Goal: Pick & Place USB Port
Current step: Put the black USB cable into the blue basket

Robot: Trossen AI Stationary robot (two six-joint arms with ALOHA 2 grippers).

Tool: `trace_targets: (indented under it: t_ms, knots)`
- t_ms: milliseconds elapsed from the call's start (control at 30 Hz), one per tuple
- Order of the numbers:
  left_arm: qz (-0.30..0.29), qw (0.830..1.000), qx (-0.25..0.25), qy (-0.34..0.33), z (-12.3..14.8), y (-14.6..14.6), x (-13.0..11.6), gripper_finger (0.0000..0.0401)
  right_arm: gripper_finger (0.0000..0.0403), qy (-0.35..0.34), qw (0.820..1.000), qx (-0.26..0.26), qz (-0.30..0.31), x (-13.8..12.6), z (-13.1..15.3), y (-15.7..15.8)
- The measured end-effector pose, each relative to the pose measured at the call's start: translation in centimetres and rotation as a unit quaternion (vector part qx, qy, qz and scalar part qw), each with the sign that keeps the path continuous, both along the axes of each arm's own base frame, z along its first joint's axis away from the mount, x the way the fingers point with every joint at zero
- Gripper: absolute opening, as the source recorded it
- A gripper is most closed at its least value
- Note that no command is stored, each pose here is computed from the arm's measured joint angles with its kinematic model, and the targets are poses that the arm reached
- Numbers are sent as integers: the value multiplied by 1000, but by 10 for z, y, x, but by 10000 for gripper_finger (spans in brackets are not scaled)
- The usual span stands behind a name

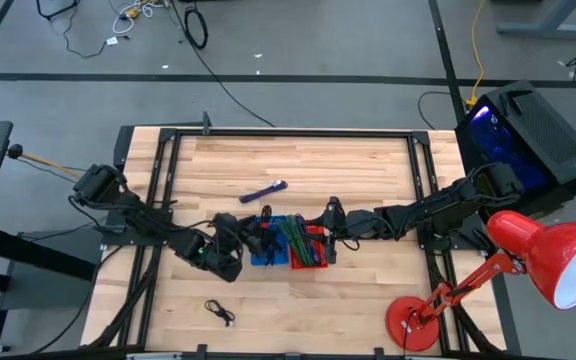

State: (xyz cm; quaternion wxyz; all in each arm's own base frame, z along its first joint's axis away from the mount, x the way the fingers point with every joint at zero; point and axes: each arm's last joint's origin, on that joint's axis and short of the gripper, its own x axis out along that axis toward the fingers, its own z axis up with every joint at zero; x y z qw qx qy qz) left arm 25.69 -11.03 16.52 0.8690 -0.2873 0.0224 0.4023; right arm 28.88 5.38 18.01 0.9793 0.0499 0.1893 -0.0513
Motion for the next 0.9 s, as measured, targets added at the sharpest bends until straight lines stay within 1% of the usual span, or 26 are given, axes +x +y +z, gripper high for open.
trace_targets:
  t_ms: [100, 200, 267, 300, 333, 400, 467, 500, 533, 600, 700, 833, 900]
  knots:
    - [11, 999, 49, 13, 1, -2, -2, 134, 155, 2, 1000, -1, -1, 0, 0, 0]
    - [-4, 995, 91, 49, 5, -4, -5, 137, 155, 2, 1000, -1, -1, 0, 0, 0]
    - [-45, 991, 102, 79, 12, -6, -7, 137, 155, 2, 1000, -1, -1, 0, 0, 0]
    - [-85, 985, 107, 104, 16, -8, -8, 135, 155, 2, 1000, -1, -1, 0, 0, 0]
    - [-140, 975, 114, 133, 21, -11, -10, 133, 155, 2, 1000, -1, -1, 0, 0, 0]
    - [-268, 942, 112, 166, 32, -17, -15, 128, 155, 3, 1000, -1, -1, 0, 0, 0]
    - [-384, 903, 94, 166, 43, -23, -20, 123, 155, 5, 1000, -2, -1, 0, -1, 0]
    - [-430, 885, 84, 159, 48, -25, -23, 120, 155, 6, 1000, -2, -1, 0, -1, 0]
    - [-464, 869, 74, 153, 53, -26, -26, 118, 155, 7, 1000, -2, -1, -1, -1, 0]
    - [-504, 847, 57, 159, 57, -27, -34, 112, 155, 9, 1000, -3, -1, -1, -2, 0]
    - [-533, 826, 9, 183, 55, -29, -44, 102, 155, 8, 1000, -2, -2, -1, -1, 0]
    - [-551, 799, -71, 230, 47, -34, -56, 88, 155, 7, 1000, 8, -6, -1, -1, 0]
    - [-555, 788, -96, 250, 41, -38, -60, 81, 155, 7, 1000, 9, -6, -1, -1, 0]
